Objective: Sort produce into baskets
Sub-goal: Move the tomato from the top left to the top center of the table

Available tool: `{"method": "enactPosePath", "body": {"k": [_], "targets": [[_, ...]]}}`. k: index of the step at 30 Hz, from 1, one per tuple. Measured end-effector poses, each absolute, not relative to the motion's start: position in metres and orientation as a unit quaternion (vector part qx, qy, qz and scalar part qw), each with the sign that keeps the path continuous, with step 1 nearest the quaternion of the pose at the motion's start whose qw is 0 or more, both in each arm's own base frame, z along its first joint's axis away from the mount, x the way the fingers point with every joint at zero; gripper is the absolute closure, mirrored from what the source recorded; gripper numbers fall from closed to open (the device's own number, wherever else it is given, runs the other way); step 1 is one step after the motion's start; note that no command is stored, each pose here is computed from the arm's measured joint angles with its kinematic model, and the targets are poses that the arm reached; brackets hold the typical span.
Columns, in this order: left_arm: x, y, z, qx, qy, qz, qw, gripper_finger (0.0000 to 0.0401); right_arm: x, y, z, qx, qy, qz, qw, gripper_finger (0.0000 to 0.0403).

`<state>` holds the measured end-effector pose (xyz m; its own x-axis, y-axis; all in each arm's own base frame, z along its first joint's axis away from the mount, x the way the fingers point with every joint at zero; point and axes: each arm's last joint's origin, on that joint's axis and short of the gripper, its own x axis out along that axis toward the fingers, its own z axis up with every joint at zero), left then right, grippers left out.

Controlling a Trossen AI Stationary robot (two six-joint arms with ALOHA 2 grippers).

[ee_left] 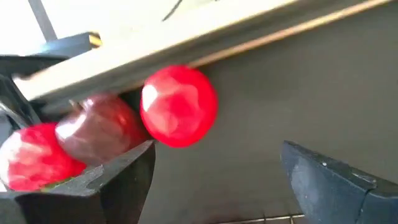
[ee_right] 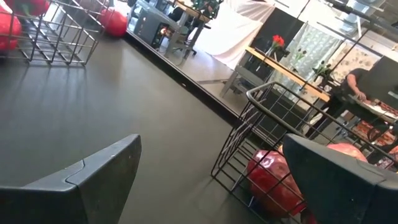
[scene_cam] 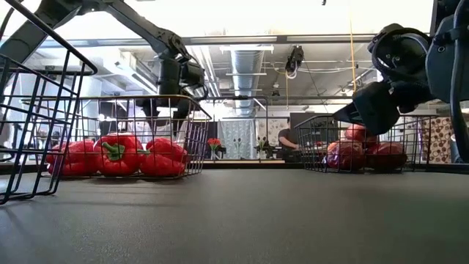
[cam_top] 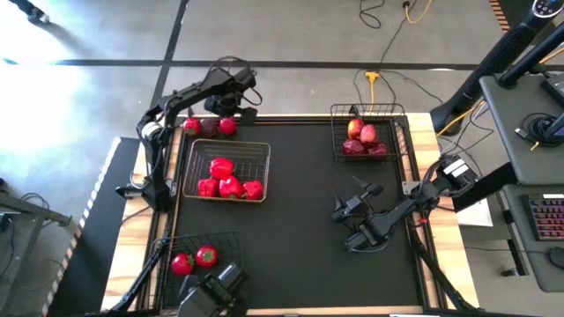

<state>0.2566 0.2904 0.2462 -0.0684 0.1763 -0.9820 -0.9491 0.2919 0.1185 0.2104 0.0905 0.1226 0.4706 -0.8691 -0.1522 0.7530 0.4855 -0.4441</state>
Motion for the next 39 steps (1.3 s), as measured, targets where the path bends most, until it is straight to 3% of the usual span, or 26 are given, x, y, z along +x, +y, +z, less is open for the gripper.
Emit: {"method": "enactPosePath", "body": {"k": [6, 12, 15, 19, 24, 26, 31, 35, 39], "targets": [[0.243, 0.311, 0.266, -0.354, 0.521, 0.499, 0.595, 0.0079, 0.212, 0.088, 0.122, -0.157, 0.181, -0.486, 0.840, 0.0019], [0.222, 0.327, 0.257, -0.331, 0.556, 0.523, 0.555, 0.0094, 0.213, 0.087, 0.118, -0.145, 0.176, -0.488, 0.843, 0.0019], [0.220, 0.325, 0.244, -0.338, 0.600, 0.488, 0.536, 0.0118, 0.209, 0.084, 0.113, -0.146, 0.185, -0.488, 0.840, 0.0019], [0.224, 0.325, 0.228, -0.356, 0.626, 0.453, 0.525, 0.0195, 0.207, 0.079, 0.111, -0.148, 0.188, -0.495, 0.835, 0.0019], [0.228, 0.328, 0.217, -0.390, 0.623, 0.430, 0.525, 0.0343, 0.218, 0.074, 0.116, -0.175, 0.201, -0.504, 0.822, 0.0019], [0.227, 0.328, 0.216, -0.395, 0.620, 0.432, 0.523, 0.0385, 0.224, 0.074, 0.120, -0.188, 0.211, -0.504, 0.816, 0.0019], [0.227, 0.328, 0.217, -0.393, 0.619, 0.438, 0.520, 0.0379, 0.242, 0.072, 0.133, -0.217, 0.229, -0.506, 0.803, 0.0019], [0.225, 0.329, 0.217, -0.413, 0.611, 0.436, 0.516, 0.0398, 0.253, 0.073, 0.143, -0.229, 0.236, -0.507, 0.797, 0.0019], [0.228, 0.330, 0.213, -0.438, 0.603, 0.398, 0.535, 0.0399, 0.260, 0.073, 0.150, -0.242, 0.231, -0.510, 0.793, 0.0019]]}}
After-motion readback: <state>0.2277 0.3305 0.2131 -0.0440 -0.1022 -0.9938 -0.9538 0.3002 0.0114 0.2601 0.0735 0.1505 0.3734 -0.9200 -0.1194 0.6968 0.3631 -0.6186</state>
